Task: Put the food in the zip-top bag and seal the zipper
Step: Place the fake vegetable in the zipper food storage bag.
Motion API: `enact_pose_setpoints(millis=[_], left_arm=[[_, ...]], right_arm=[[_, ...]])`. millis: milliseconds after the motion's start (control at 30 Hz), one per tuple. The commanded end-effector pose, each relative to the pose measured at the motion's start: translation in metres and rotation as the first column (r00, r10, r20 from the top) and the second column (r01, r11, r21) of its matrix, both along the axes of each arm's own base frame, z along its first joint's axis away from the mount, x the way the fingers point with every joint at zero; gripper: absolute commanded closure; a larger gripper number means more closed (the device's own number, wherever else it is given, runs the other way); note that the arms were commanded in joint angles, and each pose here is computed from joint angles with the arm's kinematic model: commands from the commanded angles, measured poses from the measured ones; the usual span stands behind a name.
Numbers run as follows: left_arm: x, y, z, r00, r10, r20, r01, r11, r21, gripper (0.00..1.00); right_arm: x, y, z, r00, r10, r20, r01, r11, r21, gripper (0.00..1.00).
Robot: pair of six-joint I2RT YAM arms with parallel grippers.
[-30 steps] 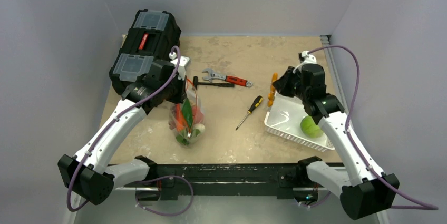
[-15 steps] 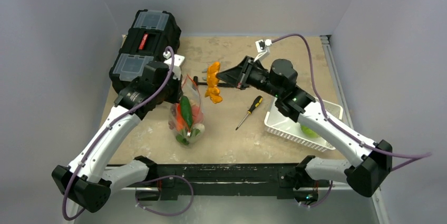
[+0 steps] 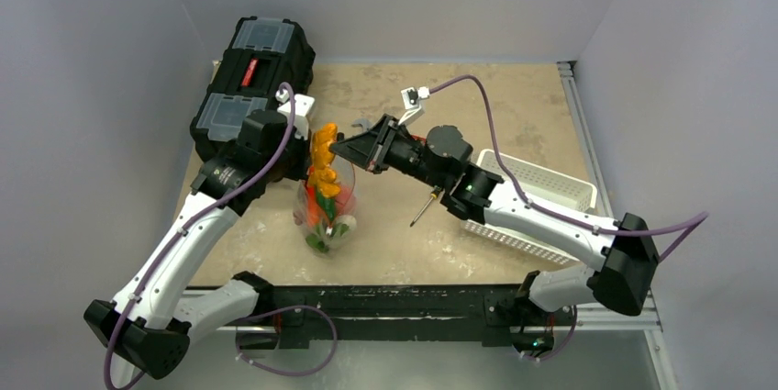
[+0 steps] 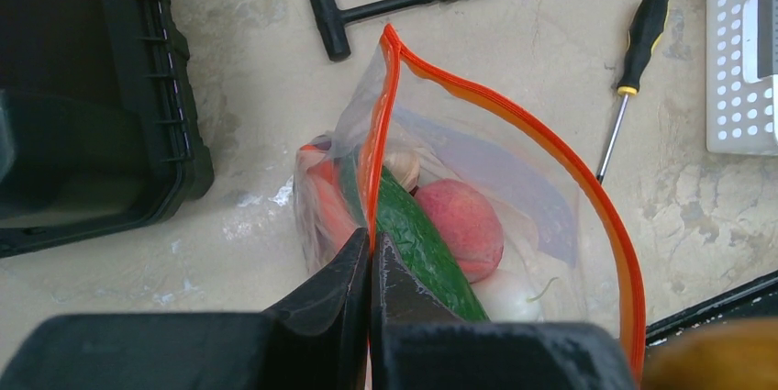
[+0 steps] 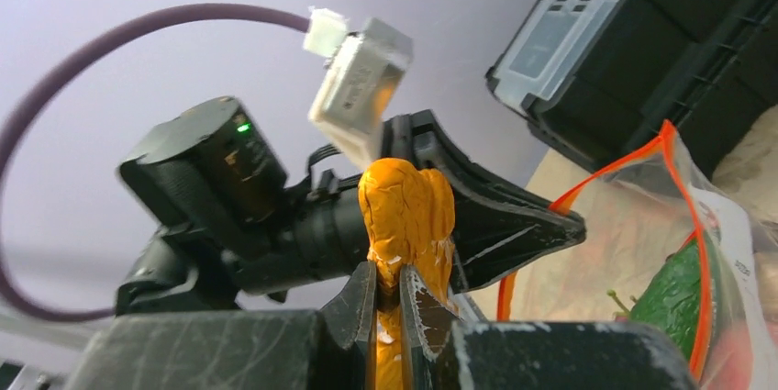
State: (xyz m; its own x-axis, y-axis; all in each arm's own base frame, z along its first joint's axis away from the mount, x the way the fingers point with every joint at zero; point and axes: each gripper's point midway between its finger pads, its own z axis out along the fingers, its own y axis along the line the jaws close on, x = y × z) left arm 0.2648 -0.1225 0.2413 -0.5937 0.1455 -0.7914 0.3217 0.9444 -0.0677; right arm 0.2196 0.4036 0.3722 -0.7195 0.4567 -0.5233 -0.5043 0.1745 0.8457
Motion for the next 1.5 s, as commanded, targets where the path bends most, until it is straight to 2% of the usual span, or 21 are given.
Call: enact_pose_setpoints(millis=[0,200,333,567,933,1067,1233,1367,1467], left_arm=[[0.007,-0.003,0.013,0.998,-0.007,0.062,0.009,1.0,-0.022,1.0],[0.008,-0.002,0.011,0.998,-0.005,0.06,0.005,1.0,-0.012,1.0],[0.008,-0.001,0.011,0.998,-0.005,0.061,0.006,1.0,-0.008,1.0],[0.008,-0.001,0.012,0.998,-0.004,0.066,0.004,1.0,-0.005,1.0],[0.007,-0.001,0.013,0.997,-0.007,0.074,0.008,1.0,-0.012,1.0],[0.008,-0.003,0.012,0.998,-0.014,0.064,0.015,1.0,-0.012,1.0],[0.007,-0.003,0.012,0.997,-0.015,0.075,0.016,1.0,-0.018,1.0],[0.006,-0.006,0.012,0.998,-0.026,0.052,0.027,0.999,-0.018,1.0],[0.007,-0.001,0.014,0.997,-0.009,0.074,0.011,1.0,-0.014,1.0]], right_arm=[[0.018,-0.004,0.001,0.991,-0.132,-0.013,0.132,0.991,0.028,1.0],[0.029,-0.015,-0.011,0.976,-0.215,0.036,0.217,0.975,-0.052,1.0],[0.031,-0.005,-0.02,0.98,-0.189,0.064,0.195,0.974,-0.11,1.0],[0.027,0.024,-0.054,0.995,-0.103,0.013,0.104,0.983,-0.151,1.0],[0.027,0.054,-0.103,0.995,-0.069,-0.077,0.045,0.957,-0.287,0.99],[0.028,0.062,-0.119,0.989,-0.078,-0.123,0.034,0.946,-0.323,0.89],[0.03,0.061,-0.133,0.989,-0.087,-0.117,0.034,0.917,-0.397,0.72],[0.029,0.057,-0.125,0.997,-0.063,-0.049,0.035,0.896,-0.443,0.6],[0.027,0.047,-0.109,0.998,-0.052,0.019,0.055,0.887,-0.458,0.55]])
